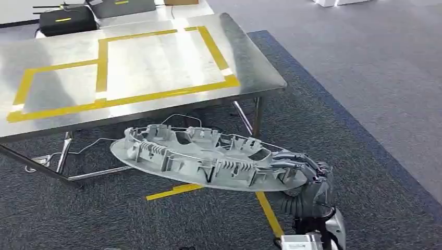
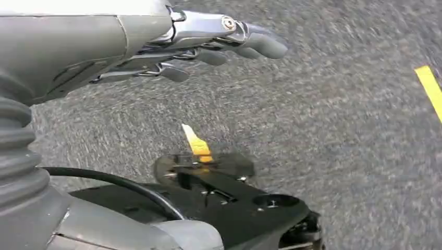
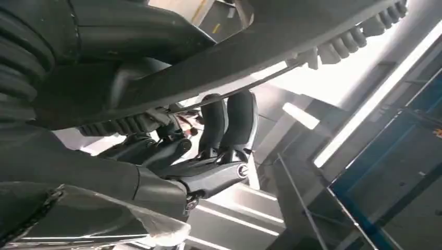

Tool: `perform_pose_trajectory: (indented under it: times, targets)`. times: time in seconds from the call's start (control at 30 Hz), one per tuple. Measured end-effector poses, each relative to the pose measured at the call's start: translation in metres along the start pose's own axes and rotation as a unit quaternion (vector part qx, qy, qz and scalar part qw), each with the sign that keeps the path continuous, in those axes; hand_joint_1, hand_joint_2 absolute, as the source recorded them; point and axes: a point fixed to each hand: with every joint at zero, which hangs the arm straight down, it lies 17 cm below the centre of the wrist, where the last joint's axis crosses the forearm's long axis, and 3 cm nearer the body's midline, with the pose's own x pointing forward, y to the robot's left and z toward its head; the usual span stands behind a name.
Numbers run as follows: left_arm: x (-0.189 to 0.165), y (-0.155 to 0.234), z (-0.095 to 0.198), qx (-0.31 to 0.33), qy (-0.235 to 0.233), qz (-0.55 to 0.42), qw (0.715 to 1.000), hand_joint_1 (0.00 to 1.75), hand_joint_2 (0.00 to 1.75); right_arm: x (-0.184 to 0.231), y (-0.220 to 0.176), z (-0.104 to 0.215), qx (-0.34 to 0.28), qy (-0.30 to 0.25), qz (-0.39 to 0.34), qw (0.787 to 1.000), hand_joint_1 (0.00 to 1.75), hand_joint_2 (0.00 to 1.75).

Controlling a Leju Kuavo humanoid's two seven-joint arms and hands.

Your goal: Take the parts from the cabinet and place them on the table.

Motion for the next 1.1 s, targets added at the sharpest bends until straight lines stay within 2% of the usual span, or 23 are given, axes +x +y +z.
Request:
perform_pose_trajectory:
  times: [0.37, 1.1]
  targets:
    - [0.001, -0.003, 0.001, -0.001, -0.001, 0.003, 1.000, 0.00, 1.75, -0.003, -0.019, -0.013, -0.042, 0.000, -0.001, 0.999, 1.75, 1.75]
    - [-0.003, -0.008, 0.004, -0.005, 0.001, 0.000, 1.000, 0.00, 1.75, -0.009, -0.044, -0.020, -0.097, 0.011, 0.013, 0.995, 1.75, 1.75]
